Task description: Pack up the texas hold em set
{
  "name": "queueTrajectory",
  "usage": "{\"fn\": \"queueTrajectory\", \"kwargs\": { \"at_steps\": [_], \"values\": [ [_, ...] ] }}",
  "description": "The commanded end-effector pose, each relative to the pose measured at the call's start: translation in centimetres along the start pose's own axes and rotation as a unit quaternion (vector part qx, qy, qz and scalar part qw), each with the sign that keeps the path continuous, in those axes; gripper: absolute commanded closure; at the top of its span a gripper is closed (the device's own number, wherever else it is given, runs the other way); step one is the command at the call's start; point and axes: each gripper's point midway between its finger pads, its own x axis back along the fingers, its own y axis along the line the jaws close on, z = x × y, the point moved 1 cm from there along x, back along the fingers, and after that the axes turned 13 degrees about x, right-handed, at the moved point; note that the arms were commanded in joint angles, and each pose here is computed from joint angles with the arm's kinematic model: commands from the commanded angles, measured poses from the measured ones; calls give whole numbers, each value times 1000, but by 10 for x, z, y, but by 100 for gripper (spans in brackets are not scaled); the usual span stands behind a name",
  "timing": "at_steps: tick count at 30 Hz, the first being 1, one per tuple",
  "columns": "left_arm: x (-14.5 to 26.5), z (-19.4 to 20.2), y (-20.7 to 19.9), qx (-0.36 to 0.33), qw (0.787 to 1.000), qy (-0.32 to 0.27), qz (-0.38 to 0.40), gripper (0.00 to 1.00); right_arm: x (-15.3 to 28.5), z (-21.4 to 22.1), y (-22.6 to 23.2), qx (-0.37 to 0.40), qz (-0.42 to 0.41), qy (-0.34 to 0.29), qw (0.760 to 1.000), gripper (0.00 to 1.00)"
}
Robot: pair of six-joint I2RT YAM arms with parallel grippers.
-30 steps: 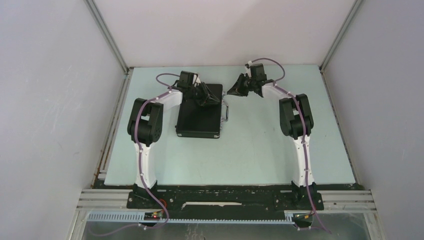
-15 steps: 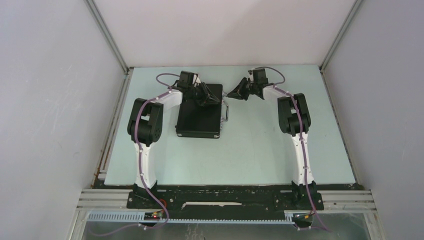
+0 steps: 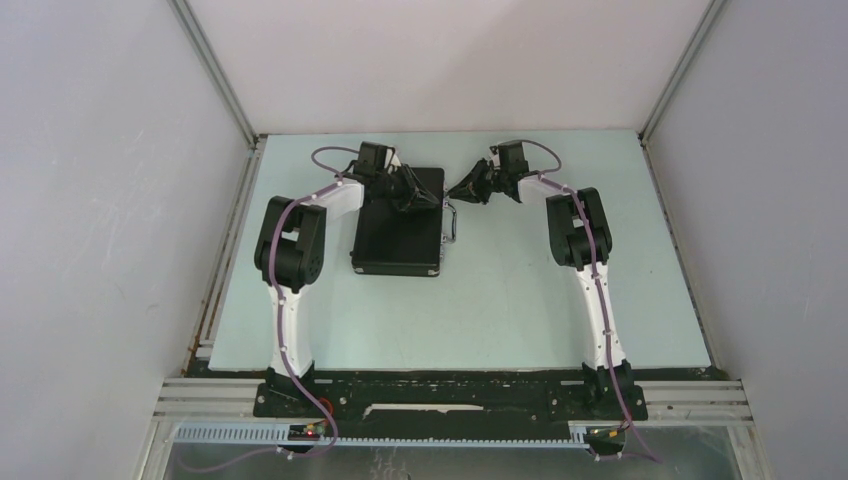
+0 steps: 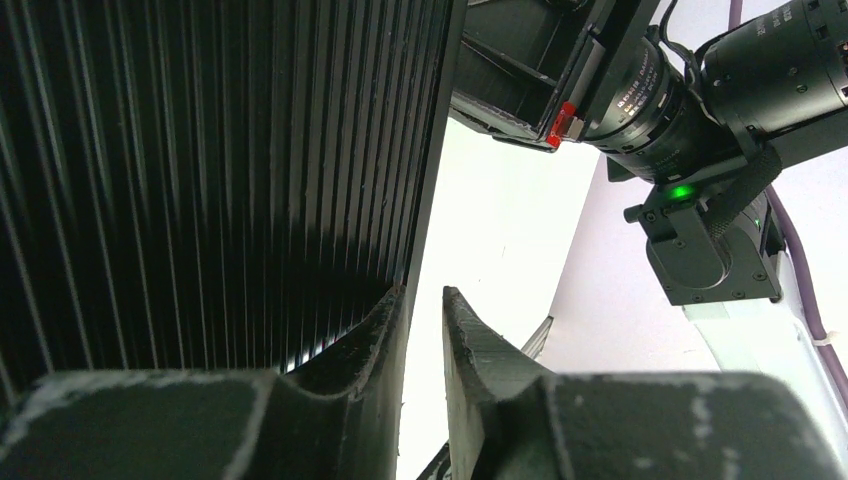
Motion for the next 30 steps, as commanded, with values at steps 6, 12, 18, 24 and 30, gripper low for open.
{"fn": "queueTrajectory", "kwargs": {
  "at_steps": [6,12,18,24,30],
  "values": [
    [14,-4,5,-87,993,-40,-74,70,37,-19,23,79,6,-40,996,65],
    [44,0,-34,-191,974,-90,-84,62,77,-28,21,137,37,-59,988,49],
    [81,24,-83,-338,921,-165,-96,38,117,-23,20,182,66,-87,977,37],
    [101,53,-109,-387,899,-188,-76,26,148,8,49,219,68,-99,968,33],
    [165,110,-158,-495,820,-286,-44,13,207,64,91,298,148,-140,933,21]
  ]
}}
